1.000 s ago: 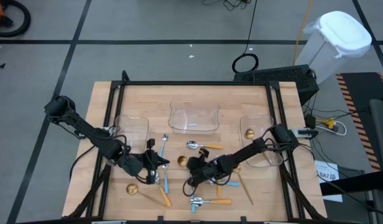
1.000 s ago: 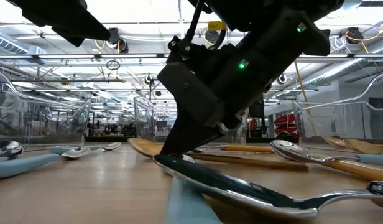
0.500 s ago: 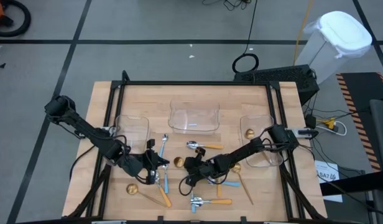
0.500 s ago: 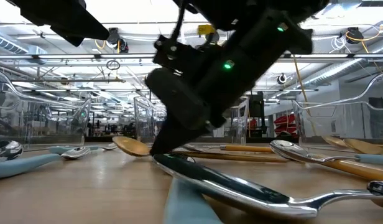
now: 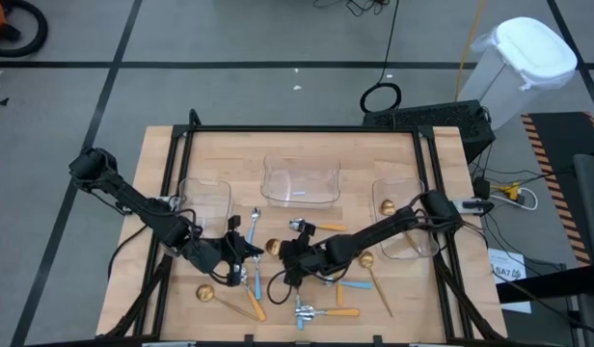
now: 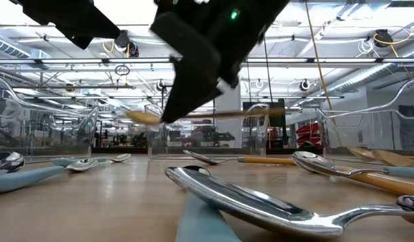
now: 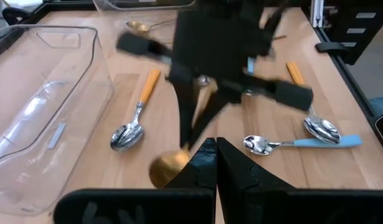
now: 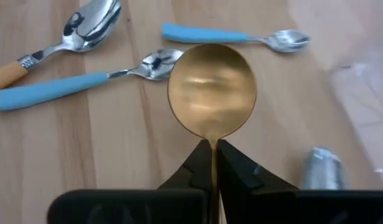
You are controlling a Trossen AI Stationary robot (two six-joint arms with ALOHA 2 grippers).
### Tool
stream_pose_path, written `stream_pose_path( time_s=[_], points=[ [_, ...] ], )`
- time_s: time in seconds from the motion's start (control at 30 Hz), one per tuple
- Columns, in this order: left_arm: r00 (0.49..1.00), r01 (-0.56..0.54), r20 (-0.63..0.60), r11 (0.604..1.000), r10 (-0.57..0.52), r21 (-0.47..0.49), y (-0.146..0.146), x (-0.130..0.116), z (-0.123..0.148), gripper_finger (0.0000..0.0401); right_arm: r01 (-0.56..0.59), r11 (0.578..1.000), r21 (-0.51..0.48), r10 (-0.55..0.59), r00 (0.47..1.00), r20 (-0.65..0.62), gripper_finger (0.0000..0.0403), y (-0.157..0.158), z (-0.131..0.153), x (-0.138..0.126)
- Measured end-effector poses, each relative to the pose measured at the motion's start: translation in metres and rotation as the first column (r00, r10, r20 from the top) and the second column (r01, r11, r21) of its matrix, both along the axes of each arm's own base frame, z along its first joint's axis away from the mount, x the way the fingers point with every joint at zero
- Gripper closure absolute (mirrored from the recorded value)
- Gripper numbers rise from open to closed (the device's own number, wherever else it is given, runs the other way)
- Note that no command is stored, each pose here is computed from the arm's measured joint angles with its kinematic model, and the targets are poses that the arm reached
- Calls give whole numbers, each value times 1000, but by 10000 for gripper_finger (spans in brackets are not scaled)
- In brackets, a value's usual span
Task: Sort silverware by color (type)
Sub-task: Put the gold spoon into the right transparent bin
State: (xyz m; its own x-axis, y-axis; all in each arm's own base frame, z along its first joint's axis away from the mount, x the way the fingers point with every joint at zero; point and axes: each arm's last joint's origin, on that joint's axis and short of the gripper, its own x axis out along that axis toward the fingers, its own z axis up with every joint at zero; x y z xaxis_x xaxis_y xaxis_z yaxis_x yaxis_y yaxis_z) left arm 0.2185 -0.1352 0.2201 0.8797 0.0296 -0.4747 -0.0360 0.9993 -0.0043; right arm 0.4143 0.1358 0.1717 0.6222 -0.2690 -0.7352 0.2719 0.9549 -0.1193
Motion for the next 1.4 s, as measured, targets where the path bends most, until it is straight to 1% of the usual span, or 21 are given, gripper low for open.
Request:
stream_pose_path(
  time_s=[0.1, 0.37, 0.6, 0.7, 0.97, 1.17, 1.23, 1.3, 1.4],
  points=[
    [1000, 1, 7, 1000, -1, -4, 0, 0, 1, 400, 19, 999, -37, -19, 1000, -10, 397, -1, 18, -11],
    [1000, 3, 23, 1000, -2, -13, -1, 1, 2, 400, 84, 989, -123, -82, 996, 16, 397, -5, 71, -44],
    [999, 4, 37, 1000, -3, -20, -1, 2, 3, 400, 194, 959, -207, -191, 981, 34, 397, -13, 109, -84],
    [999, 7, 37, 1000, -6, -15, -1, 2, 4, 400, 241, 946, -218, -241, 970, 31, 397, -17, 121, -101],
    [999, 7, 37, 1000, -6, -14, -1, 2, 4, 400, 341, 909, -241, -357, 934, -27, 397, -24, 134, -139],
    [999, 7, 37, 1000, -6, -14, -1, 2, 4, 400, 420, 868, -266, -461, 880, -116, 397, -29, 140, -166],
    [999, 7, 37, 1000, -6, -15, -1, 2, 4, 400, 444, 855, -268, -488, 864, -124, 397, -30, 140, -171],
    [999, 7, 37, 1000, -6, -15, -1, 2, 4, 400, 439, 862, -252, -481, 865, -139, 397, -30, 140, -174],
    [999, 7, 39, 1000, -6, -16, -1, 2, 4, 400, 444, 861, -248, -487, 860, -150, 397, -30, 137, -178]
  ],
)
